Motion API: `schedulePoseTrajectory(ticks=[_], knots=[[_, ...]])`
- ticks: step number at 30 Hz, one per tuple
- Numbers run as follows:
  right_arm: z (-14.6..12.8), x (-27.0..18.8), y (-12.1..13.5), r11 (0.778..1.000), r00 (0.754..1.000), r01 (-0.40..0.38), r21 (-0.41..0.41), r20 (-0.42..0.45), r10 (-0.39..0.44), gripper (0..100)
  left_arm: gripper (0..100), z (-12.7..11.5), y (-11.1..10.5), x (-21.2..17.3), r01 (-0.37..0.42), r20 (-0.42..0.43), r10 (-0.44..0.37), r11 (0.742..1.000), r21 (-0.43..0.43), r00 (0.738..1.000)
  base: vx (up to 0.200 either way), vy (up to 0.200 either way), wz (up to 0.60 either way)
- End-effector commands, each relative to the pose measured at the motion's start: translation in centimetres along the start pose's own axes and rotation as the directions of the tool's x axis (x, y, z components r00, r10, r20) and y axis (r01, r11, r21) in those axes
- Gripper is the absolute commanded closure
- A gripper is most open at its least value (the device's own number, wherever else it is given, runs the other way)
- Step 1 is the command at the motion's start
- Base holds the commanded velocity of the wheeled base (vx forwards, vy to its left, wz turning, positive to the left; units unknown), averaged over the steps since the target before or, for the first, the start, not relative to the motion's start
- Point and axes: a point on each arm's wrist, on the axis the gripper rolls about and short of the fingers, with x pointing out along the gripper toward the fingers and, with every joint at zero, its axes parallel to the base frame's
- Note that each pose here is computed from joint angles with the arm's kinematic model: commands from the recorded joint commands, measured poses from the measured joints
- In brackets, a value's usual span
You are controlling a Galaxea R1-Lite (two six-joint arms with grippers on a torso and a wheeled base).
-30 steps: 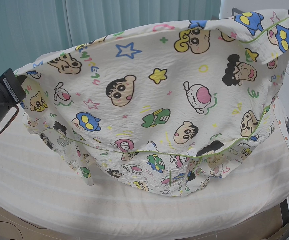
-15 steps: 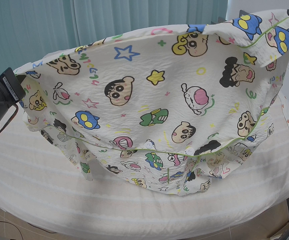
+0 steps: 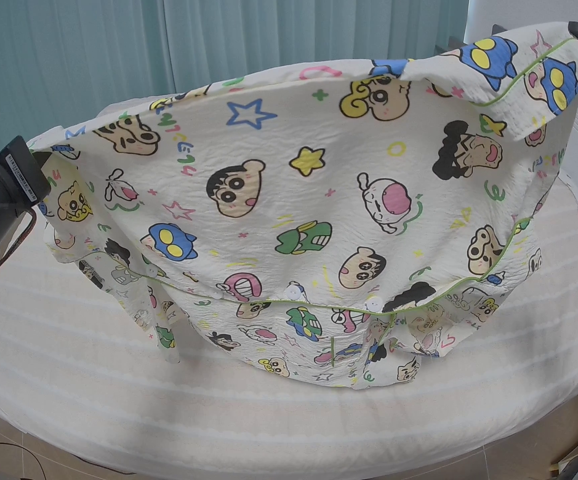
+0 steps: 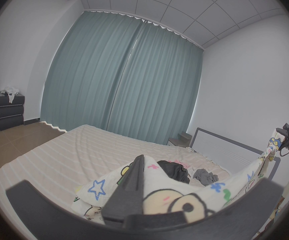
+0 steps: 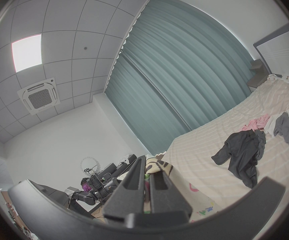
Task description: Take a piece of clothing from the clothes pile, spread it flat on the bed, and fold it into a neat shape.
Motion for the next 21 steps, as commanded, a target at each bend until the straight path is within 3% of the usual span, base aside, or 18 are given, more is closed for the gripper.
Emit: schedulePoseTrajectory(ticks=[1, 21], knots=[[-0.15, 0.26, -0.18, 1.0, 1.0, 0.001, 0.005, -0.008, -0.001, 100, 100, -0.03, 0.05, 0.04, -0.004, -0.001, 0.004, 1.0, 0.001, 1.0, 0.0, 0.2, 0.0], [-0.3, 0.19, -0.22, 1.0, 1.0, 0.002, 0.007, -0.013, -0.002, 100, 100, 0.01, 0.13, 0.11, -0.011, 0.002, 0.011, 1.0, 0.002, 1.0, 0.0, 0.2, 0.0]])
